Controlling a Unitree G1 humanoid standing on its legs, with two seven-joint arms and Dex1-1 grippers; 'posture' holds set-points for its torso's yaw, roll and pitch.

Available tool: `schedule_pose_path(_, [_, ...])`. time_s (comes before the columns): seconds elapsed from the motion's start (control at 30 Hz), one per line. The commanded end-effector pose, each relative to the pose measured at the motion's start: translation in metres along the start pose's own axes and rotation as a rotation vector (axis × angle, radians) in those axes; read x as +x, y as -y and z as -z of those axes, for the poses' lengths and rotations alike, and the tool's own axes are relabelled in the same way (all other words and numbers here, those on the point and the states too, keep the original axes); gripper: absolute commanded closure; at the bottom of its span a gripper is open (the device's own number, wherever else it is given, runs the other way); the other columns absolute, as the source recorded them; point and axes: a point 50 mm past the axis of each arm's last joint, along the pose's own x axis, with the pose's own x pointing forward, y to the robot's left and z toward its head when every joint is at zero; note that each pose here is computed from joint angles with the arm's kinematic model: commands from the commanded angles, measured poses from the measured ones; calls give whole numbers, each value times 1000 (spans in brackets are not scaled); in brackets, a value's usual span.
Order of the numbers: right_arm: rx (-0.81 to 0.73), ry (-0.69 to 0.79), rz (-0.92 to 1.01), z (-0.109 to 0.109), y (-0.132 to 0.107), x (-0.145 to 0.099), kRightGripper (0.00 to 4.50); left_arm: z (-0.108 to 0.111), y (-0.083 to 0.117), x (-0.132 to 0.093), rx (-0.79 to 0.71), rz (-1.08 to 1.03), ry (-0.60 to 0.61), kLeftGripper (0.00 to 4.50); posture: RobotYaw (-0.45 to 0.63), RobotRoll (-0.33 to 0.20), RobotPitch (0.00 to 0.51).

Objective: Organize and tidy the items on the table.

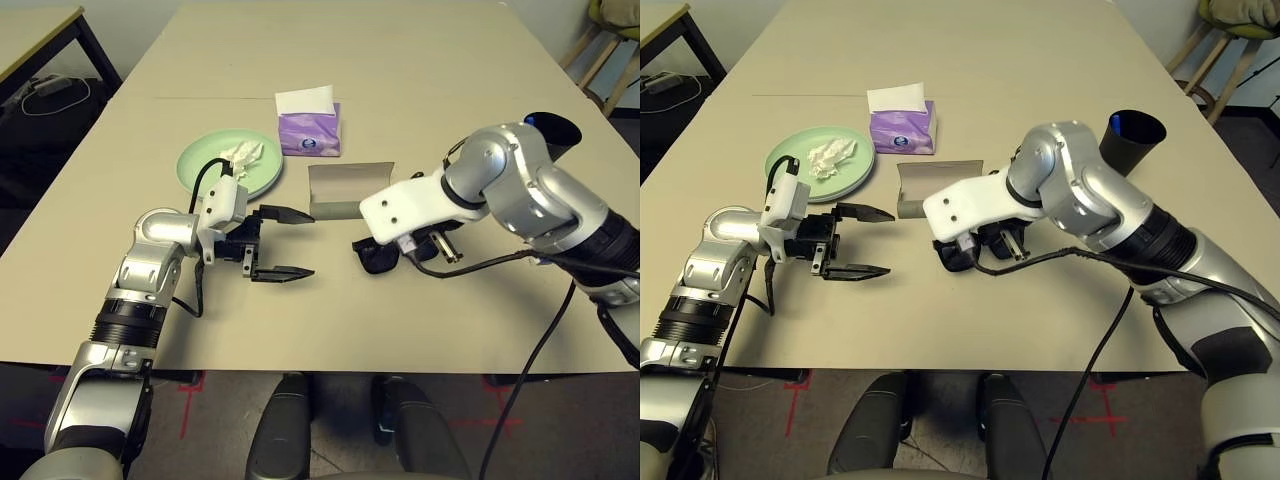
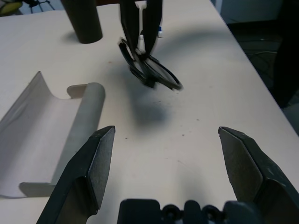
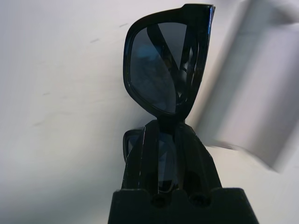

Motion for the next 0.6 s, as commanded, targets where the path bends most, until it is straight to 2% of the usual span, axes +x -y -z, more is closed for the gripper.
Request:
schedule_pose_path(0.03, [34, 34, 68, -2, 15, -7, 4145, 1, -2, -2, -12, -28, -10, 0, 204, 0, 141])
schedule_pose_path(0.2, [79, 50, 149, -4, 35, 0, 4147, 2, -9, -6, -30, -120, -7, 0, 206, 0, 140])
schedule_pose_path(0.6, [141, 47, 197, -4, 61, 17, 4150, 4, -13, -16, -124, -278, -7, 0, 229, 0, 146])
